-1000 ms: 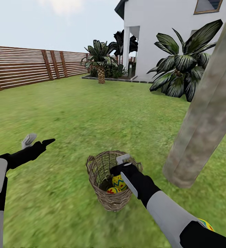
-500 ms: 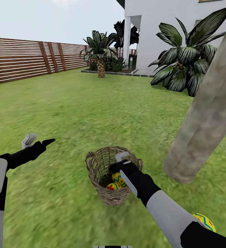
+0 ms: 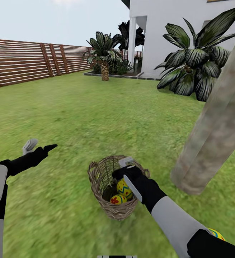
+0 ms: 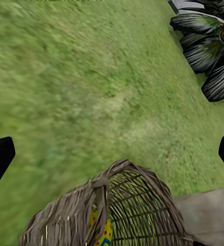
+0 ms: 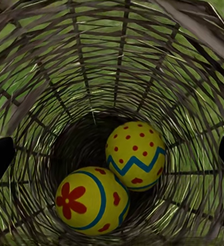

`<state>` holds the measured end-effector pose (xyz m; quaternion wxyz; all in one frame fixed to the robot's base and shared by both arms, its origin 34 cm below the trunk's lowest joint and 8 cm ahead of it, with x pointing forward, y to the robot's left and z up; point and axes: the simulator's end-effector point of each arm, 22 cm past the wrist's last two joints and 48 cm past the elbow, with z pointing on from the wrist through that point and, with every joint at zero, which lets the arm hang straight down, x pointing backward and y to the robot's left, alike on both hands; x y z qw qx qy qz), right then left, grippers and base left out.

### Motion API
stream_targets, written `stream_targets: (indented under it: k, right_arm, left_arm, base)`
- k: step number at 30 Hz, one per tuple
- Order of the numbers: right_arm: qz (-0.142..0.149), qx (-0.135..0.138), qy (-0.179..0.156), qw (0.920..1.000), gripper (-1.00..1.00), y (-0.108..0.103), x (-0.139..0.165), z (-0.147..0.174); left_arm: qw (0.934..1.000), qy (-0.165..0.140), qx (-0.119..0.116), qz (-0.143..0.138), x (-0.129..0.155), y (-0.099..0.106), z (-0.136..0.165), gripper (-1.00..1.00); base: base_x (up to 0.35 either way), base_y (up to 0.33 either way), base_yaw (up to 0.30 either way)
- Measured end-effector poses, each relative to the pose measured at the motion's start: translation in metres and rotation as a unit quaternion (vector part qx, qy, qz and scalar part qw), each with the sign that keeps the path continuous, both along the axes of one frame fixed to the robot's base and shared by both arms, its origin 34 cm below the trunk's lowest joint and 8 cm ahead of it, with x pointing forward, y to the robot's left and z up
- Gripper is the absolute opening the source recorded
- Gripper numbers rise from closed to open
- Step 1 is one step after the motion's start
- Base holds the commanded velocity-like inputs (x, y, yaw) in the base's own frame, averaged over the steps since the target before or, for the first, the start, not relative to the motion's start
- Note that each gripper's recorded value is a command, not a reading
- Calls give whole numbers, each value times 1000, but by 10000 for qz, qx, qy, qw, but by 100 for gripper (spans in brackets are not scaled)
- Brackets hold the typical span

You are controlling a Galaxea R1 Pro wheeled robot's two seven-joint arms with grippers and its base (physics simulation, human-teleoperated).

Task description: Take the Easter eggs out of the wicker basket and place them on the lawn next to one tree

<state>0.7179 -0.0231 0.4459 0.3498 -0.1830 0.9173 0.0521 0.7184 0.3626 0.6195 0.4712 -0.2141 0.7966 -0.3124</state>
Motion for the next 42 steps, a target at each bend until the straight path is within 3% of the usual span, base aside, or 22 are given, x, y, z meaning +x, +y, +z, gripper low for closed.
stream_targets:
  k: [5, 10, 17, 27, 34, 42]
  right_arm:
    - [-43, -162, 596, 9981, 100, -10, -12, -17]
    - [-303, -160, 1171, 9925, 100, -28, -16, -41]
    - [-509, -548, 1200, 9899, 100, -50, 3, -22]
    - [-533, -732, 1274, 9877, 100, -59, 12, -9]
    - [-582, -306, 1548, 9858, 100, -45, 2, -14]
    - [-474, -283, 1531, 9867, 100, -38, 0, -15]
  left_arm:
    - [10000, 12, 6, 10, 0, 0, -1, 100]
    - [10000, 19, 10, 15, 0, 1, -1, 100]
    - [10000, 17, 4, 13, 0, 0, -1, 100]
    - [10000, 12, 7, 3, 0, -1, -1, 100]
    - [10000, 0, -11, -1, 0, -1, 0, 100]
    - [10000, -3, -22, 0, 0, -1, 0, 100]
  base:
    - [8, 0, 0]
    - [0, 0, 0]
    - [0, 0, 0]
    - [0, 0, 0]
    - [0, 0, 0]
    - [0, 0, 0]
